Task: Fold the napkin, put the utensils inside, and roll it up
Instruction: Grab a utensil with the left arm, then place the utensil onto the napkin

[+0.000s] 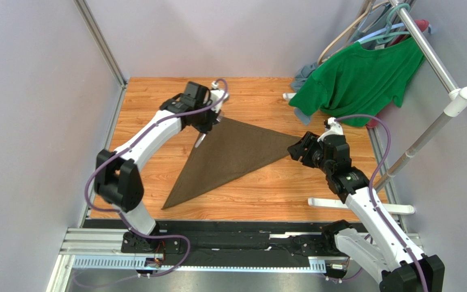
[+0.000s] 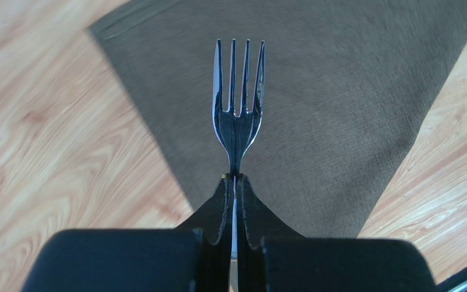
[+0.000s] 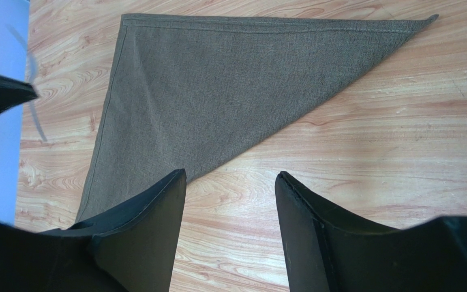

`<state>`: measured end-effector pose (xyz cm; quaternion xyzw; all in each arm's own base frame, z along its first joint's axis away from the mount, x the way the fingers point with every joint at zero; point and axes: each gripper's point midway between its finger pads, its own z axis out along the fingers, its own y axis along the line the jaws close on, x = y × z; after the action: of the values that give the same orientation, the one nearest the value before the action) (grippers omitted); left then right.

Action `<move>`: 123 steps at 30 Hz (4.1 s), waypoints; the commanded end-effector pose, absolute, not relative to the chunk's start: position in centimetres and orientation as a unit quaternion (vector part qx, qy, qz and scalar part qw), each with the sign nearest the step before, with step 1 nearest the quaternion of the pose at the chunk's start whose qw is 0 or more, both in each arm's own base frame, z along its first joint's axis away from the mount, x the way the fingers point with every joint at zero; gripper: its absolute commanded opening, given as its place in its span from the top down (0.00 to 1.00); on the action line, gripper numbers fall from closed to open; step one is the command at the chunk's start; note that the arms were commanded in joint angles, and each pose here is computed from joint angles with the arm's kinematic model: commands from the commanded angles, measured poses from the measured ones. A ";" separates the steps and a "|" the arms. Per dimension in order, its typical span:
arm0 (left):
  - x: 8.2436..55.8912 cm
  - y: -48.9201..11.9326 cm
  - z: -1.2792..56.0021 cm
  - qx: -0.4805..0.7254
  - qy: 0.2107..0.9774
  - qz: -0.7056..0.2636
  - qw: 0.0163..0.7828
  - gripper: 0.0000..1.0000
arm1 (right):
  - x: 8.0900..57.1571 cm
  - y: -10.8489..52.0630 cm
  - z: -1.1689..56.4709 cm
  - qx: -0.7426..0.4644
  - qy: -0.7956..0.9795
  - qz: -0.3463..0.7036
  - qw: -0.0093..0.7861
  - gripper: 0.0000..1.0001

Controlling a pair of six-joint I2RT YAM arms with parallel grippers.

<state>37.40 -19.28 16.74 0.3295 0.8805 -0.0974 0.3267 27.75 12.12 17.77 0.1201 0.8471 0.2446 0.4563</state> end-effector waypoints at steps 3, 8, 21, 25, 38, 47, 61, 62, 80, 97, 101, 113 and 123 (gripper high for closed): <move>35.5 -23.5 11.4 0.471 0.848 -0.065 0.236 1.00 | 27.9 12.1 19.6 0.137 0.832 0.261 0.470 0.40; 34.3 -25.8 9.9 0.532 0.817 -0.058 0.216 1.00 | 27.5 12.1 19.3 0.142 0.833 0.265 0.465 0.40; 31.3 -29.9 7.1 0.593 0.781 -0.114 0.160 1.00 | 27.0 12.1 19.2 0.146 0.834 0.269 0.459 0.40; 31.0 -30.2 6.5 0.596 0.780 -0.123 0.144 1.00 | 26.9 12.1 19.2 0.147 0.834 0.268 0.459 0.40; 29.1 -31.5 4.6 0.601 0.777 -0.152 0.109 1.00 | 26.7 12.0 18.9 0.152 0.836 0.266 0.455 0.40; 28.6 -32.1 4.0 0.582 0.792 -0.167 0.082 1.00 | 26.5 11.9 18.7 0.157 0.836 0.266 0.454 0.40; 28.8 -32.0 2.9 0.550 0.819 -0.154 0.060 1.00 | 26.4 11.7 18.4 0.160 0.836 0.265 0.452 0.40; 28.9 -32.1 3.0 0.549 0.819 -0.155 0.061 1.00 | 26.3 11.8 18.4 0.160 0.836 0.266 0.453 0.40; 29.7 -31.5 2.3 0.532 0.832 -0.144 0.059 1.00 | 26.1 11.7 18.1 0.163 0.837 0.265 0.450 0.40; 30.2 -31.1 2.3 0.519 0.840 -0.144 0.064 1.00 | 26.0 11.8 17.9 0.164 0.838 0.267 0.446 0.40; 30.2 -30.9 2.3 0.518 0.841 -0.140 0.063 1.00 | 26.0 11.7 17.9 0.164 0.838 0.267 0.447 0.40; 33.0 -32.7 7.6 0.485 0.849 -0.154 0.141 0.30 | 26.6 11.3 17.7 0.165 0.841 0.248 0.451 0.39; 34.5 -29.5 13.0 0.429 0.869 -0.143 0.201 0.14 | 31.0 10.4 17.5 0.167 0.852 0.186 0.460 0.39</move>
<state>33.38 -30.87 7.46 0.4642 0.8631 -0.1491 0.1319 27.80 11.07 14.85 0.1662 0.8710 0.2057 0.4141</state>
